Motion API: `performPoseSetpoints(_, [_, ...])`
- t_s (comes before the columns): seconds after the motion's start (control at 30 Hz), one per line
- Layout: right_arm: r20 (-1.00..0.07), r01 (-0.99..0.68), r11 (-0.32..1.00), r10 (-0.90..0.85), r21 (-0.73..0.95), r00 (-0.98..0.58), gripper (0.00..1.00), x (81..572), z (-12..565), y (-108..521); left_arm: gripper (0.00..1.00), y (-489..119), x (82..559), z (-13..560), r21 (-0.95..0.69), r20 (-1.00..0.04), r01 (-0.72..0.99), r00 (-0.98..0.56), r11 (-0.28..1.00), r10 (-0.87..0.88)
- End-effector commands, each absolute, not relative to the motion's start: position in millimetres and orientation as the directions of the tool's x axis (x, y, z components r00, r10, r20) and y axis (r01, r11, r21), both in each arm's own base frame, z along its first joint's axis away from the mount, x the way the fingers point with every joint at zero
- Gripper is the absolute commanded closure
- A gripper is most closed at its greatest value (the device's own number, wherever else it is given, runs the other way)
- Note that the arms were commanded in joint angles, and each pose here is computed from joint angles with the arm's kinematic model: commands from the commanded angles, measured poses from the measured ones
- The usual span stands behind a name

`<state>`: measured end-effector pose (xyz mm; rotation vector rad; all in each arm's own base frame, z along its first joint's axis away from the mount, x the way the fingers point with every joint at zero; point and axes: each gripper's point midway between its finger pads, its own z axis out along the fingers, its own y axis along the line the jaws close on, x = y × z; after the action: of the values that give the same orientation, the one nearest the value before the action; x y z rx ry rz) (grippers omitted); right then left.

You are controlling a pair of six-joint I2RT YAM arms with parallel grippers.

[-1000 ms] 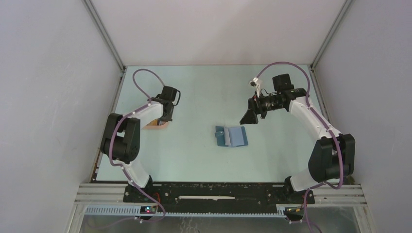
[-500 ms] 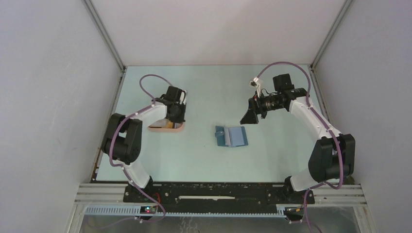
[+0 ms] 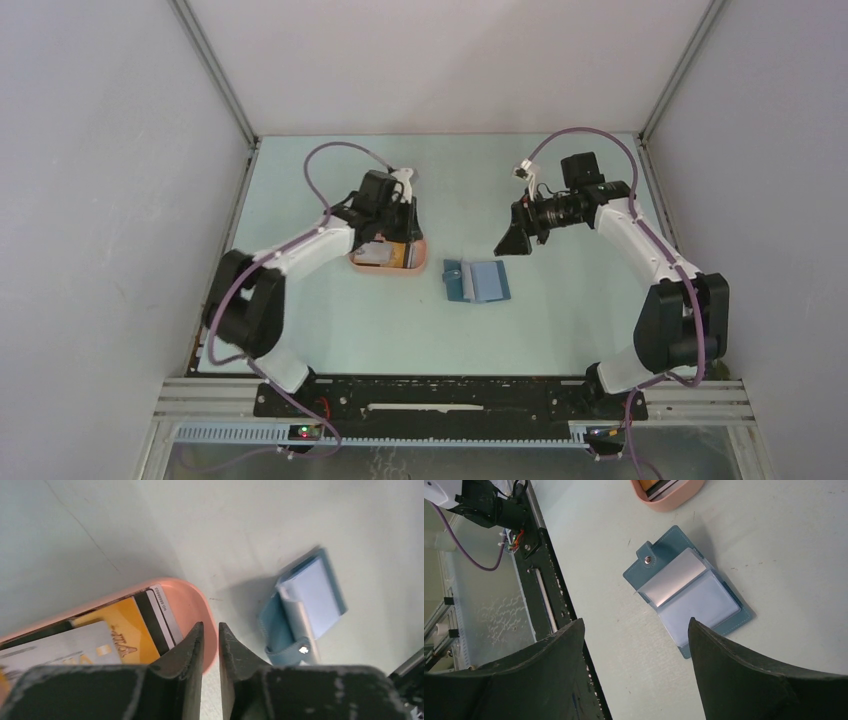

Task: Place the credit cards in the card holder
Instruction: Move the storage box to the center of the board, then pick up the credit card from the storage box.

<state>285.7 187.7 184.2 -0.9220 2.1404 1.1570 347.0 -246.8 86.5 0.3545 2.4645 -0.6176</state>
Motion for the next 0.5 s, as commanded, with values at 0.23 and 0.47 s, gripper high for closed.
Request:
performPoseSetpoints(0.23, [-0.708,-0.742,0.387,-0.257,0.548,-0.658,0.17,301.6,186.3,251.5,0.44,-126.2,353.3,150.6,-0.33,-0.825,0.137,-0.522,0.934,-0.215])
performPoseSetpoints(0.47, [-0.609,-0.606,0.478,-0.171,0.636,-0.775,0.21,327.7,172.6,340.7,0.25,-96.0,353.2,128.9,-0.355,-0.819,0.055,-0.5,0.933,-0.282])
